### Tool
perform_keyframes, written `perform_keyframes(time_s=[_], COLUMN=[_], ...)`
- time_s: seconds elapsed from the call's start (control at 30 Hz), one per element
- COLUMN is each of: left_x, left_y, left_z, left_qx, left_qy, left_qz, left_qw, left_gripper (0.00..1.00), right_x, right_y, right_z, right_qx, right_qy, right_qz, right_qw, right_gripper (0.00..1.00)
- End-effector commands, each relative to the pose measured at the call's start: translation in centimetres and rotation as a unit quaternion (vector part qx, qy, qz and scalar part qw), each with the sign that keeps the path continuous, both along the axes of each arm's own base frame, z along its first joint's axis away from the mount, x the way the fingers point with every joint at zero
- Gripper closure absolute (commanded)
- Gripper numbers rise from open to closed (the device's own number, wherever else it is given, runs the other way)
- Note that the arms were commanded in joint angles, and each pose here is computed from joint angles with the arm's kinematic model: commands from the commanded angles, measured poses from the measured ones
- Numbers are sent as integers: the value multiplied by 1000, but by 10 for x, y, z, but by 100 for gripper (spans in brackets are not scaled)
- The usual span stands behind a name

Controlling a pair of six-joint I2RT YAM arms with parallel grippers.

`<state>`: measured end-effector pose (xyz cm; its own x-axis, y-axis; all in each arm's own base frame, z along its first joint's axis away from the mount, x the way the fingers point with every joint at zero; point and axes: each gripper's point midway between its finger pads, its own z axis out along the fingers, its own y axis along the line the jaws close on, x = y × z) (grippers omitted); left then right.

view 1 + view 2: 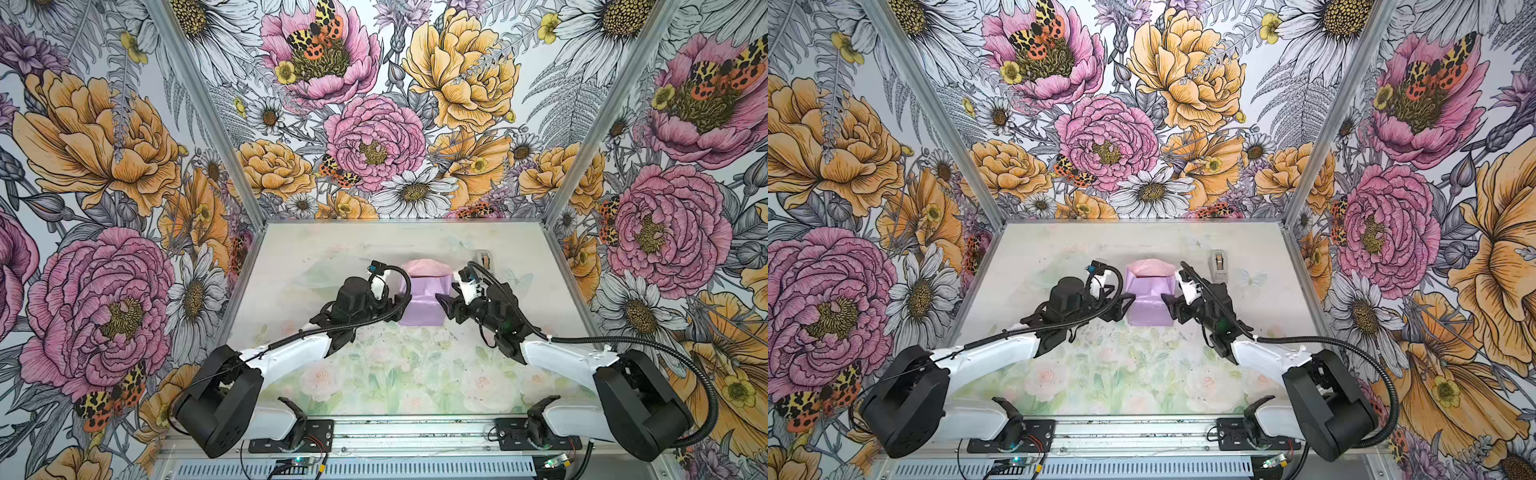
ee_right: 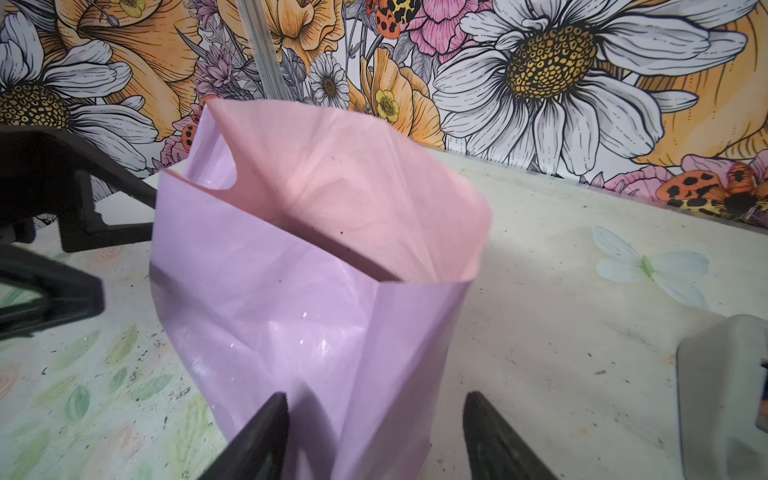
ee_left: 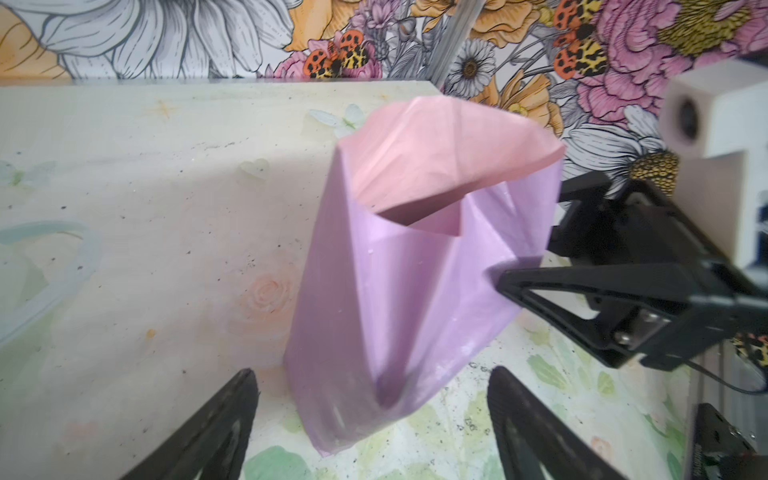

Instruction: Wrap the gift box in paper

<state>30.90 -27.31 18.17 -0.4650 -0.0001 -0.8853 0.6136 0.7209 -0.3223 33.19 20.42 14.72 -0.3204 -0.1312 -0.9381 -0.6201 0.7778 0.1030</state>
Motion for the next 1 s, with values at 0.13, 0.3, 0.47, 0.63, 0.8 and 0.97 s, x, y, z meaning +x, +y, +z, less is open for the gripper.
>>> perform_keyframes(time_s=[0.13,0.3,0.47,0.63,0.8,0.97], left_x=[3,15,30,41,40,34], left_y=[-1,-7,-4,10,14,12], left_z=[-6,-12,-21,-40,-59,-71], left_qx=[7,4,2,8,23,24], left_qy=[-14,-1,20,57,85,105], left_qz=[5,13,38,80,88,85], left_qw=[1000,1000,999,995,992,991], left_gripper=[12,12,12,12,12,13], right_x=[-1,-3,-6,-8,-14,-11], right_y=[3,3,5,4,3,5], right_z=[-8,-8,-10,-2,18,13], right_qx=[-3,-4,-4,3,25,35], right_qy=[21,22,27,22,18,40], right_qz=[13,14,23,24,22,14], right_qw=[1000,1000,999,999,999,998], right_gripper=[33,33,33,30,27,28])
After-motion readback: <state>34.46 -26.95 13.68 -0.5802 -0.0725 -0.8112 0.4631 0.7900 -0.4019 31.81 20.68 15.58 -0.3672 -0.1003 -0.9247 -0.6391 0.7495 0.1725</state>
